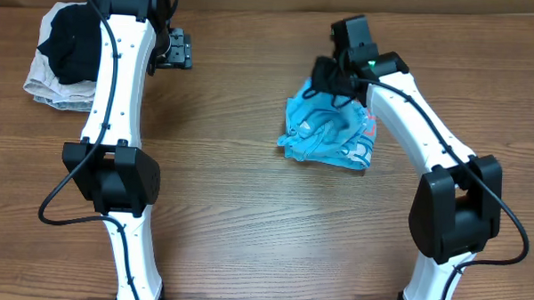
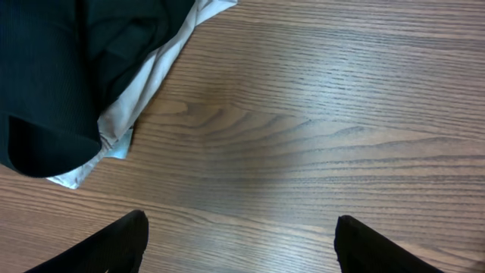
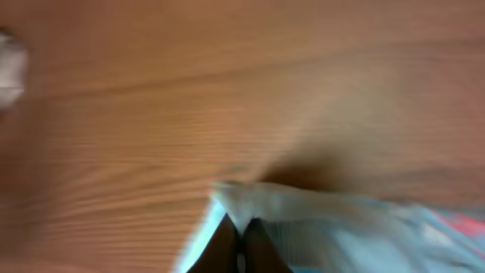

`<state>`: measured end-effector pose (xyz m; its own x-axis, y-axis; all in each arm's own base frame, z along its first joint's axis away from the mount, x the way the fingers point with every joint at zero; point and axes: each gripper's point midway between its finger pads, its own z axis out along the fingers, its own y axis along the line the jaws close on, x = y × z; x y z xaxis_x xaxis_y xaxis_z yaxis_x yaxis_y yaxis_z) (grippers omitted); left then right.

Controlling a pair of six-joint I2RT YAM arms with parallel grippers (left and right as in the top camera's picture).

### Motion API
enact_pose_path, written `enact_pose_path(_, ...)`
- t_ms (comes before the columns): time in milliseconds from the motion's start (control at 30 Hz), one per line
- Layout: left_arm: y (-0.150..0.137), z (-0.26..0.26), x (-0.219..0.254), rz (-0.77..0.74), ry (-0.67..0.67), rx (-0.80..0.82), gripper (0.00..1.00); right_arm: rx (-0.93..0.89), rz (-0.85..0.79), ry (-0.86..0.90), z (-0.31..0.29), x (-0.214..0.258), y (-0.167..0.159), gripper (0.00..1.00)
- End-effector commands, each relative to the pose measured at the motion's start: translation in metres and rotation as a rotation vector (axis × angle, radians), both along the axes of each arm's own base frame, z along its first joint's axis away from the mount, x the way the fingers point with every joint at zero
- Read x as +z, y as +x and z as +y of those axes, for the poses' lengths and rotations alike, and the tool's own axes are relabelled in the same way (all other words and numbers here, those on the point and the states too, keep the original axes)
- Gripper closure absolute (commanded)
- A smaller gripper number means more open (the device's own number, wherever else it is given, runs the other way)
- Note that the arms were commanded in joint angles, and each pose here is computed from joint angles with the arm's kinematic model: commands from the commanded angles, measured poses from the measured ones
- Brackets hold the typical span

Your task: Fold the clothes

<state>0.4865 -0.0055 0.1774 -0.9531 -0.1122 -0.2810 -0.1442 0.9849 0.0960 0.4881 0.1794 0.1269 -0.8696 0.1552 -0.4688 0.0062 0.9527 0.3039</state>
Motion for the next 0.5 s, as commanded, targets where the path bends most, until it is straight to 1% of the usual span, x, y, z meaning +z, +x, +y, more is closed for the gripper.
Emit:
enact_pose_path(0, 0.004, -0.004, 0.01, -0.033, -0.009, -0.027, 0.2, 0.161, -0.046, 0.128, 0.063, 0.024, -0.009, 0.96)
enact_pose_path(67, 0.004, -0.004, 0.01, -0.033, -0.009, -0.027, 0.2, 0.187, -0.07, 0.131, 0.08, 0.028, -0.013, 0.96)
enact_pose_path(100, 0.005, -0.003, 0.01, -0.035, -0.009, -0.027, 0.2, 0.193, -0.082, 0.12, 0.086, 0.028, -0.015, 0.86)
enact_pose_path(133, 0.005, -0.003, 0.011, -0.037, -0.009, -0.026, 0.2, 0.189, -0.09, 0.103, 0.088, 0.028, -0.015, 0.69)
enact_pose_path(167, 0.005, -0.003, 0.011, -0.037, -0.009, -0.026, 0.2, 0.181, -0.094, 0.084, 0.087, 0.027, -0.015, 0.43)
enact_pose_path(200, 0.005, -0.003, 0.011, -0.037, -0.009, -0.026, 0.2, 0.171, -0.094, 0.061, 0.086, 0.025, -0.016, 0.25)
enact_pose_path(233, 0.005, -0.003, 0.011, -0.036, -0.009, -0.027, 0.2, 0.168, -0.085, 0.052, 0.084, 0.023, -0.017, 0.15)
enact_pose_path(300, 0.005, -0.003, 0.011, -0.035, -0.008, -0.026, 0.2, 0.16, -0.054, 0.044, 0.08, 0.02, -0.022, 0.09)
enact_pose_path(400, 0.004, -0.003, 0.01, -0.033, -0.008, -0.027, 0.2, 0.126, 0.026, 0.016, 0.061, 0.019, -0.03, 0.04)
enact_pose_path(467, 0.004, -0.004, 0.01, -0.033, -0.008, -0.027, 0.2, 0.089, 0.093, -0.013, 0.045, 0.019, -0.04, 0.02)
